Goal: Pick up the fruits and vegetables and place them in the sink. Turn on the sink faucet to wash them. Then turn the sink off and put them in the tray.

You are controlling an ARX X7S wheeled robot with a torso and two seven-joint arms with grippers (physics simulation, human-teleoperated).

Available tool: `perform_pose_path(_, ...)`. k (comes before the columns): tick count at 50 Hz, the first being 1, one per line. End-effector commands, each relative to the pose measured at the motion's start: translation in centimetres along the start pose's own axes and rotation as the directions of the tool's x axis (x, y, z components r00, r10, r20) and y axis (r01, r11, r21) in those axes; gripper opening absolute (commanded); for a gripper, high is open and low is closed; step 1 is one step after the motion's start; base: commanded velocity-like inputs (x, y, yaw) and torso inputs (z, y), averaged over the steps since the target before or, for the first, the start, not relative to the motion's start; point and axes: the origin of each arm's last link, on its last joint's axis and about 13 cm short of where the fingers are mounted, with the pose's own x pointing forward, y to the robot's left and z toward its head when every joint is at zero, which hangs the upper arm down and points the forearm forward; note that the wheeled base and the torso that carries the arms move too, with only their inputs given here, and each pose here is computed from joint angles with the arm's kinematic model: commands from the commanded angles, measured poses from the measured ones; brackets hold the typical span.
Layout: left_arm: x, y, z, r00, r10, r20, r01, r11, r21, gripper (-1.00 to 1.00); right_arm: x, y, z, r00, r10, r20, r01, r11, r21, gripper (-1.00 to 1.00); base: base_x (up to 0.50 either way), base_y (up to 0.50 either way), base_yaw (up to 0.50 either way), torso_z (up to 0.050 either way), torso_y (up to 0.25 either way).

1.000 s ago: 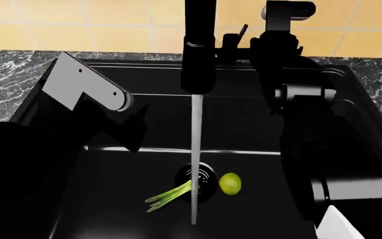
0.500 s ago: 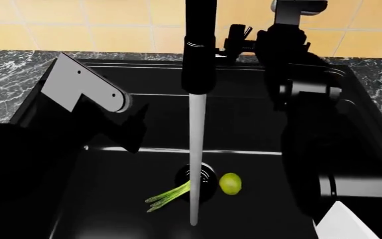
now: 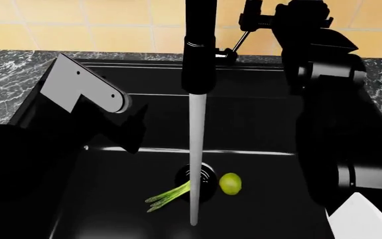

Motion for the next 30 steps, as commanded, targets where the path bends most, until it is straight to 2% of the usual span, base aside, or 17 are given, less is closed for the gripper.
perform_pose_path(1,0.0,0.0,0.0,1.000,0.000,-0.001,0.000,1.000,0.002,1.00,-0.7,-1.6,0.5,0.999,-0.040,0.011,0.040,0.999,-0.006,1.00,0.00,0.00,0.00,0.000,0.000)
perform_pose_path(18,0.0,0.0,0.1,1.000,0.004,-0.001,-0.004,1.000,0.002,1.00,-1.7,-3.3,-1.3,0.993,-0.117,-0.031,0.117,0.993,0.005,1.00,0.00,0.00,0.00,0.000,0.000)
perform_pose_path(30,0.0,0.0,0.0,1.000,0.004,-0.003,-0.004,1.000,0.002,1.00,-1.7,-3.6,-2.5,0.989,-0.136,-0.064,0.136,0.991,-0.003,1.00,0.00,0.00,0.00,0.000,0.000)
